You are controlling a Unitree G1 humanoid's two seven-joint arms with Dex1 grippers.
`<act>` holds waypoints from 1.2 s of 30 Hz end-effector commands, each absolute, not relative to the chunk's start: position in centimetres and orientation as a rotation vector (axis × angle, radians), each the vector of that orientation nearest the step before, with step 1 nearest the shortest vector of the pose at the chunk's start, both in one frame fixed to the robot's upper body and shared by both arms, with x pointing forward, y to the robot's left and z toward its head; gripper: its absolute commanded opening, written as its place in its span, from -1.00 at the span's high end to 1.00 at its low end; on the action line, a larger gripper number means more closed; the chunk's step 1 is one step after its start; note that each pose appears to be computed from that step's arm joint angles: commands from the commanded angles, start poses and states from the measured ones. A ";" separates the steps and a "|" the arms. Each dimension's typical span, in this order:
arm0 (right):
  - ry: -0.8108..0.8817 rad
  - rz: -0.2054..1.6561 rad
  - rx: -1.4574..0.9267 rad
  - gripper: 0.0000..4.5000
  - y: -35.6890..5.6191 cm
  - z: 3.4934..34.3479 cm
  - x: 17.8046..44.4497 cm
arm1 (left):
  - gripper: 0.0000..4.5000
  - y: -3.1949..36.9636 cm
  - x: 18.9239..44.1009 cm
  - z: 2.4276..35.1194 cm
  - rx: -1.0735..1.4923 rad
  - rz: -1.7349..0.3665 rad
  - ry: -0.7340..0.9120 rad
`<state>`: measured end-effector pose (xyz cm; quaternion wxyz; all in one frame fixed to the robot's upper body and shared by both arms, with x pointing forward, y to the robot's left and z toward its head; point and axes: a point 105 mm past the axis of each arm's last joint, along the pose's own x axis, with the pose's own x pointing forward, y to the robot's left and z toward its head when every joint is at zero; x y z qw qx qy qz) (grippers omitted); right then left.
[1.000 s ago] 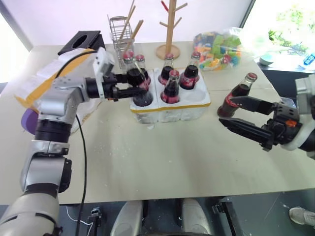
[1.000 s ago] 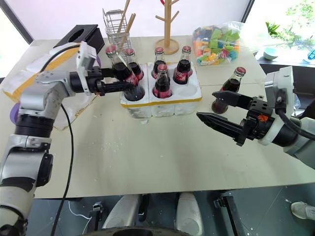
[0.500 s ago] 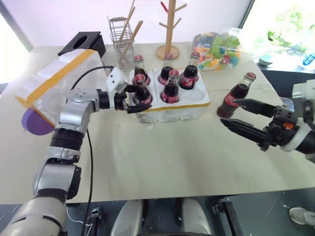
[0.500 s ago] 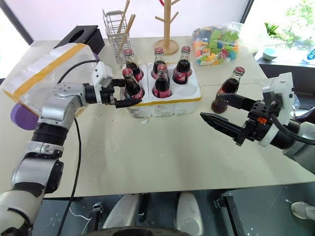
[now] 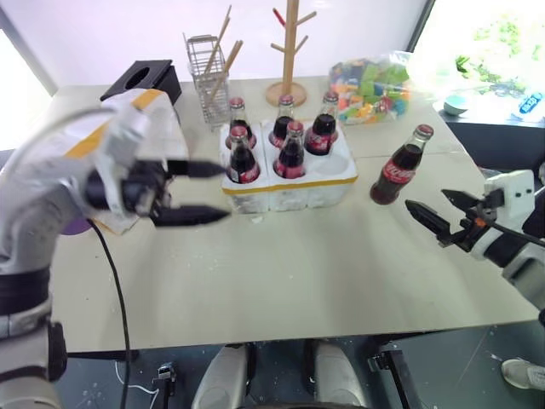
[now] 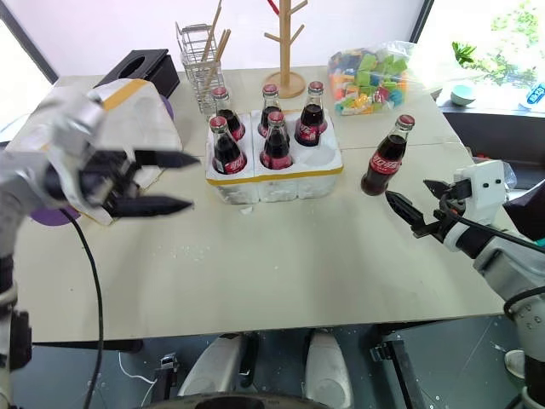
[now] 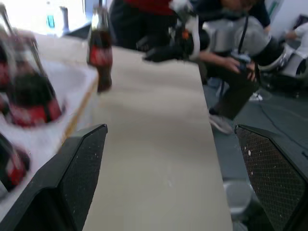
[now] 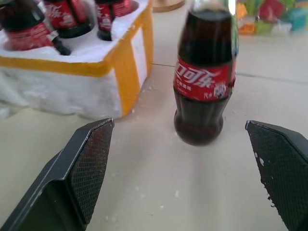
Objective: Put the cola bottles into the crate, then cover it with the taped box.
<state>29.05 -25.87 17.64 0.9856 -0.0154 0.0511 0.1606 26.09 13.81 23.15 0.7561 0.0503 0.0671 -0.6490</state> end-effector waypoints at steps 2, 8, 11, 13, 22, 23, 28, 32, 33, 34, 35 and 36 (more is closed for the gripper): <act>0.010 0.263 -0.012 -1.00 -26.3 18.6 31.4 | -0.97 12.6 26.0 23.8 0.174 -1.397 0.064; -0.010 0.291 0.022 -1.00 -25.7 18.6 34.1 | -0.97 12.2 26.2 23.9 0.174 -1.377 0.037; -0.013 0.320 0.020 -1.00 -25.2 18.3 34.8 | -0.97 12.1 26.4 24.1 0.168 -1.373 0.026; -0.011 0.324 0.019 -1.00 -25.0 18.0 35.6 | -0.97 12.0 26.5 24.2 0.167 -1.369 0.020; -0.050 0.295 0.025 -0.24 -25.0 18.0 38.9 | -1.00 11.5 26.8 24.7 0.178 -1.350 -0.001; -0.081 0.305 0.016 -0.25 -24.8 19.0 38.8 | -1.00 11.5 26.8 24.7 0.179 -1.345 -0.003; -0.295 0.381 0.013 -0.25 -23.5 26.0 37.9 | -1.00 11.7 26.8 24.8 0.167 -1.311 -0.007; -0.391 0.665 0.111 -0.25 -18.8 30.1 35.5 | -1.00 12.0 26.8 24.9 0.156 -1.287 -0.011; -0.381 0.723 0.122 -0.25 -17.8 30.3 35.0 | -1.00 12.0 26.9 24.9 0.157 -1.283 -0.011; -0.363 0.765 0.118 -0.25 -16.8 30.2 34.8 | -1.00 12.0 26.9 24.8 0.159 -1.279 -0.012; -0.346 0.792 0.119 -0.25 -16.0 30.1 34.7 | -1.00 12.0 27.0 24.8 0.161 -1.275 -0.013; -0.332 0.810 0.124 -0.25 -15.3 30.0 34.8 | -1.00 12.0 27.1 24.8 0.163 -1.272 -0.014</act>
